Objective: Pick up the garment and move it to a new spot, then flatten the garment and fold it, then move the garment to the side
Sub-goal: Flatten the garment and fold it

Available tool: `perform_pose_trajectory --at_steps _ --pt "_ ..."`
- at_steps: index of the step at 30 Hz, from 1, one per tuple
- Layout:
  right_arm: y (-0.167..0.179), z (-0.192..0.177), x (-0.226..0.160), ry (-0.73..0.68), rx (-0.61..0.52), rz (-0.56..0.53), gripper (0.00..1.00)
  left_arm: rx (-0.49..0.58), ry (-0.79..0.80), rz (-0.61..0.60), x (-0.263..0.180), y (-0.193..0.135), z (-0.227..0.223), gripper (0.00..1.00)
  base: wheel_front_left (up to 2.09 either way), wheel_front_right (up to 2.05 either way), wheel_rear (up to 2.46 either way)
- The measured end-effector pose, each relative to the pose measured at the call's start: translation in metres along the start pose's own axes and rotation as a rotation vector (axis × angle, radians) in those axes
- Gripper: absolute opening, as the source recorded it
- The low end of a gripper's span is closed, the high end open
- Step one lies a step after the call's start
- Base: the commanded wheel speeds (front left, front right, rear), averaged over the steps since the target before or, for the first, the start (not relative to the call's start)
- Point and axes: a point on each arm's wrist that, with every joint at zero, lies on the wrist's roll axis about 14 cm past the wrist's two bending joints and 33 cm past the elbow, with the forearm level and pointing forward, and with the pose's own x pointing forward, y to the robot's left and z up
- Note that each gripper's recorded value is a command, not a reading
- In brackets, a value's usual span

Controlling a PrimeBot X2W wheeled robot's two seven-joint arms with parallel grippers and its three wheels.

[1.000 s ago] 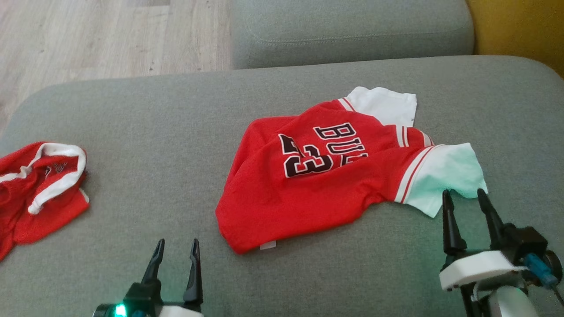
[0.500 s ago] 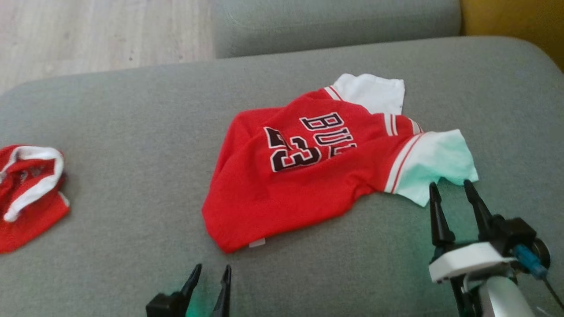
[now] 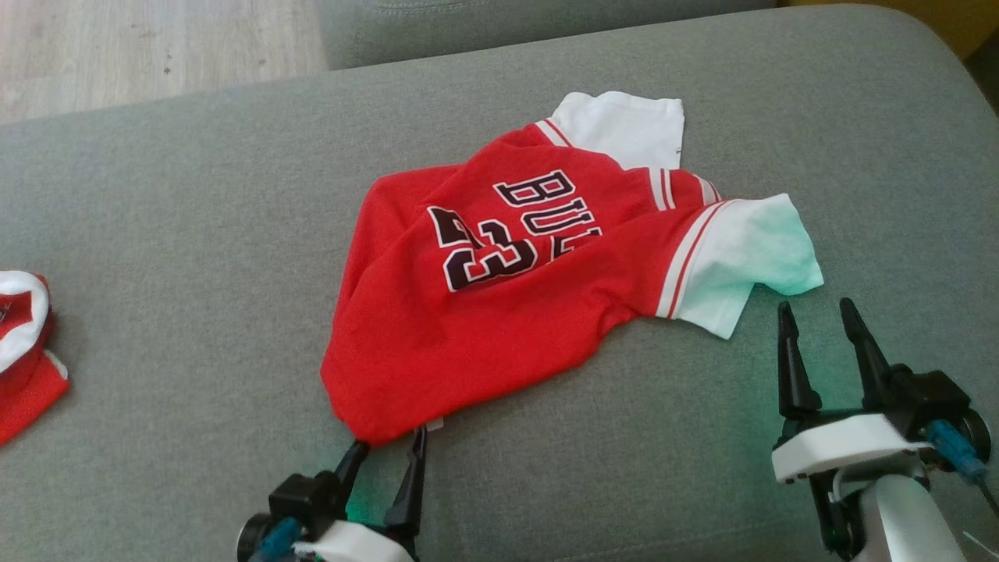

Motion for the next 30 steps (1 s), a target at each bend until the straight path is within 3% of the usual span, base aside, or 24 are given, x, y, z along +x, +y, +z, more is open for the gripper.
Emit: perform_pose_trajectory --at_steps 17,18,19,20,21,30 --pt "0.005 0.004 0.013 -0.010 0.012 0.015 1.00 -0.005 -0.059 -0.050 0.008 -0.010 0.021 1.00 0.00 0.00 0.00" --pt "0.004 0.003 0.013 -0.007 0.014 0.011 1.00 -0.004 -0.059 -0.053 0.009 -0.010 0.021 0.83 0.00 0.00 0.00" --pt "0.003 0.001 0.012 -0.002 0.015 0.006 1.00 -0.003 -0.057 -0.055 0.009 -0.010 0.020 0.46 0.00 0.00 0.00" --pt "0.001 0.000 0.011 0.004 0.015 0.001 1.00 -0.003 -0.055 -0.056 0.010 -0.010 0.020 0.17 0.00 0.00 0.00" --pt "-0.001 -0.002 0.011 0.009 0.018 -0.006 1.00 -0.003 -0.054 -0.057 0.010 -0.010 0.020 0.00 0.00 0.00 0.00" --pt "-0.033 -0.012 0.020 0.047 0.040 -0.106 1.00 0.018 -0.073 -0.020 0.014 0.005 0.028 0.00 0.00 0.00 0.00"
